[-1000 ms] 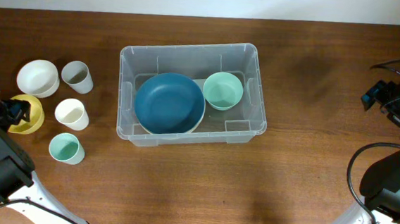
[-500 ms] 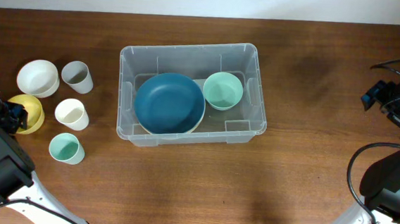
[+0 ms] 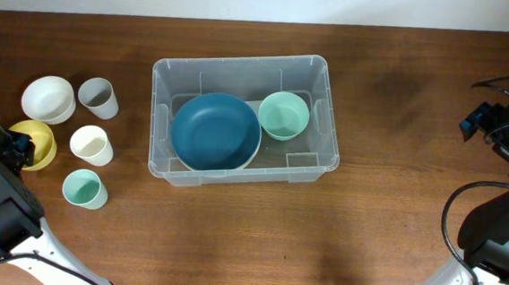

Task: Pack container
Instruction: 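Grasp the yellow bowl rim with the left gripper and lift, then carry the yellow bowl onto the mint-green bowl in the bin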

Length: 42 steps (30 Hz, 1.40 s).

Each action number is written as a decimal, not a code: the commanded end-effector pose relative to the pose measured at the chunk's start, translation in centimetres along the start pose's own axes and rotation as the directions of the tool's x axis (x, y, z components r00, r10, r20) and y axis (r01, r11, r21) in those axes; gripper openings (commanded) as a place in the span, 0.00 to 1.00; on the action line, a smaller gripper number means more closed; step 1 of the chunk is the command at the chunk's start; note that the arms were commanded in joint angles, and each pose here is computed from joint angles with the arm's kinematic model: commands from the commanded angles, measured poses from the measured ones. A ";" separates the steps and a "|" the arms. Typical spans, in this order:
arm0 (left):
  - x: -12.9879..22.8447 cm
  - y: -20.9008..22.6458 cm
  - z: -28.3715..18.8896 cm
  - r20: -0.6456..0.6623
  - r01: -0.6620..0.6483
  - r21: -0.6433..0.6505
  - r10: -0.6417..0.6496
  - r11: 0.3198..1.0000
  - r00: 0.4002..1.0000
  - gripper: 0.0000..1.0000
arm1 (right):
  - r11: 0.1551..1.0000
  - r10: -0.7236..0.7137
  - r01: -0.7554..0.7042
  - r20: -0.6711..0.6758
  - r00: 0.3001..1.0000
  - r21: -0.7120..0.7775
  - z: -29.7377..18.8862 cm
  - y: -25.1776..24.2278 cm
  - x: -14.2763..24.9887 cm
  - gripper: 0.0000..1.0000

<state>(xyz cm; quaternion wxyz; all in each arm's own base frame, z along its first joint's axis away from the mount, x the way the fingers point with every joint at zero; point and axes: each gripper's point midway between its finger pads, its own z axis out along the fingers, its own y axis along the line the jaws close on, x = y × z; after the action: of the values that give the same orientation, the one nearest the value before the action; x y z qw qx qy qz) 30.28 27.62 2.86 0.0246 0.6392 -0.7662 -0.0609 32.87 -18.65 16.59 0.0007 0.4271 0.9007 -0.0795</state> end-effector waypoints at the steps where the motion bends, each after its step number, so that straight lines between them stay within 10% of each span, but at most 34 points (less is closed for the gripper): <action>1: -0.4 0.6 0.0 0.017 0.015 -0.018 -0.014 1.000 1.000 0.40 | 1.000 0.009 -0.009 0.000 1.000 0.007 0.1 -0.2 0.0 0.99; 17: -0.6 0.9 0.0 0.029 0.015 -0.033 -0.014 0.999 0.999 0.03 | 1.000 0.009 -0.009 0.000 1.000 0.007 0.1 -0.2 0.0 0.99; 26: -1.9 3.6 -0.6 -0.004 0.084 -0.041 -0.084 0.996 0.996 0.01 | 1.000 0.009 -0.009 0.000 1.000 0.007 0.1 -0.2 0.0 0.99; 35: -4.8 7.1 -8.6 -0.049 0.248 0.154 -0.244 0.956 0.969 0.01 | 1.000 0.009 -0.009 0.000 1.000 0.007 0.1 -0.2 0.0 0.99; 42: -2.0 5.4 -19.5 0.140 0.124 0.340 -0.181 0.932 0.973 0.01 | 1.000 0.009 -0.009 0.000 1.000 0.007 0.1 -0.2 0.0 0.99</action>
<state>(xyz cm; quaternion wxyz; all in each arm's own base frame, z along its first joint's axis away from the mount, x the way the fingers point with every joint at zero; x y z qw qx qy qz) 25.61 32.20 16.73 -0.0697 0.7176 -0.6929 -0.0079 32.87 -18.65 16.59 0.0007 0.4274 0.9005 -0.0795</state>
